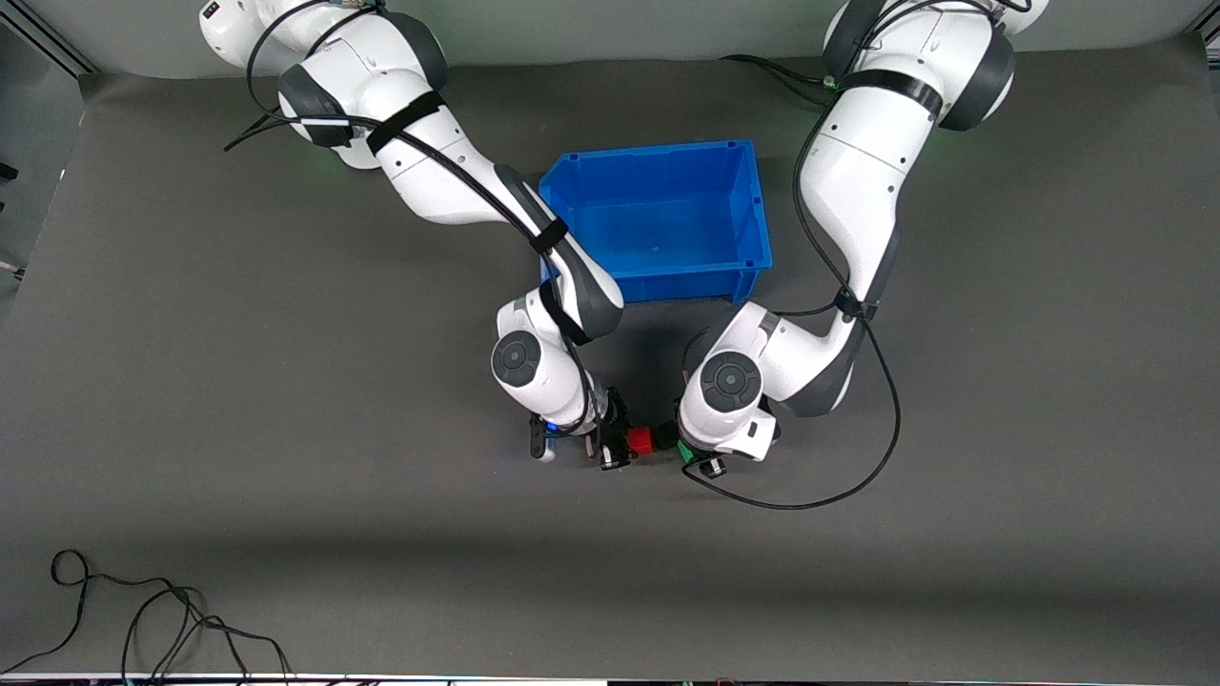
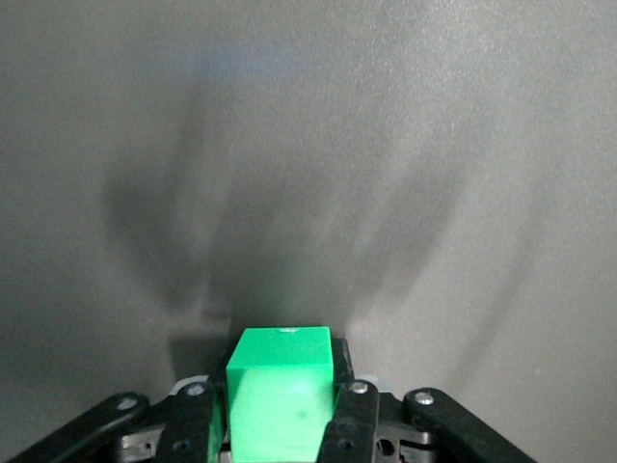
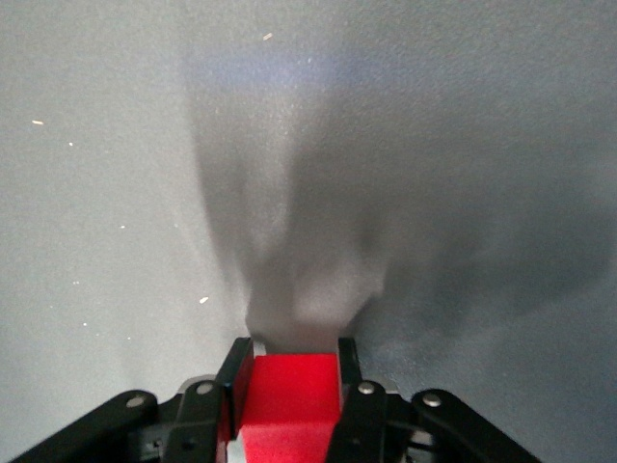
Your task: Attach green and red cubes to black cube
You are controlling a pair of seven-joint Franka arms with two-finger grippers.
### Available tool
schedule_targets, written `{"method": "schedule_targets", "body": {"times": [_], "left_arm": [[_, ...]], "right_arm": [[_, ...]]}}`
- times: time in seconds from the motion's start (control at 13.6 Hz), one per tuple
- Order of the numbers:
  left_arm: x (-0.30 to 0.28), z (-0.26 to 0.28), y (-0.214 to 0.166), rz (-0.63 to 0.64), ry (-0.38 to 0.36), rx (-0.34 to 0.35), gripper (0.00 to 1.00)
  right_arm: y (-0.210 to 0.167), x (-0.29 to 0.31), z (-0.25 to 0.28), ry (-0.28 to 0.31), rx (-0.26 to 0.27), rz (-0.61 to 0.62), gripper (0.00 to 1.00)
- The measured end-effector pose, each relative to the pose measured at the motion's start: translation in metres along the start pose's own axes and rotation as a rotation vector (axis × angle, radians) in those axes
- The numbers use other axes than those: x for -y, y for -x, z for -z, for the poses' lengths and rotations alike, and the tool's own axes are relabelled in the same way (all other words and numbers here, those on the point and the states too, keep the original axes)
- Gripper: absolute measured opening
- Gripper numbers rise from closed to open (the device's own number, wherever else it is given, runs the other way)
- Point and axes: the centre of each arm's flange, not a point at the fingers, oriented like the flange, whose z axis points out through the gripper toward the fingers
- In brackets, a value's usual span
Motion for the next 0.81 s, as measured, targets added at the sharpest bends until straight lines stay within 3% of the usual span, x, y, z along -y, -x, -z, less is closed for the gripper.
{"method": "schedule_targets", "body": {"times": [0.81], "left_arm": [[0.0, 0.009, 0.007, -0.012, 0.016, 0.01, 0.4]], "right_arm": [[-0.022, 0.015, 0.006, -0.009, -0.006, -0.031, 0.4]]}}
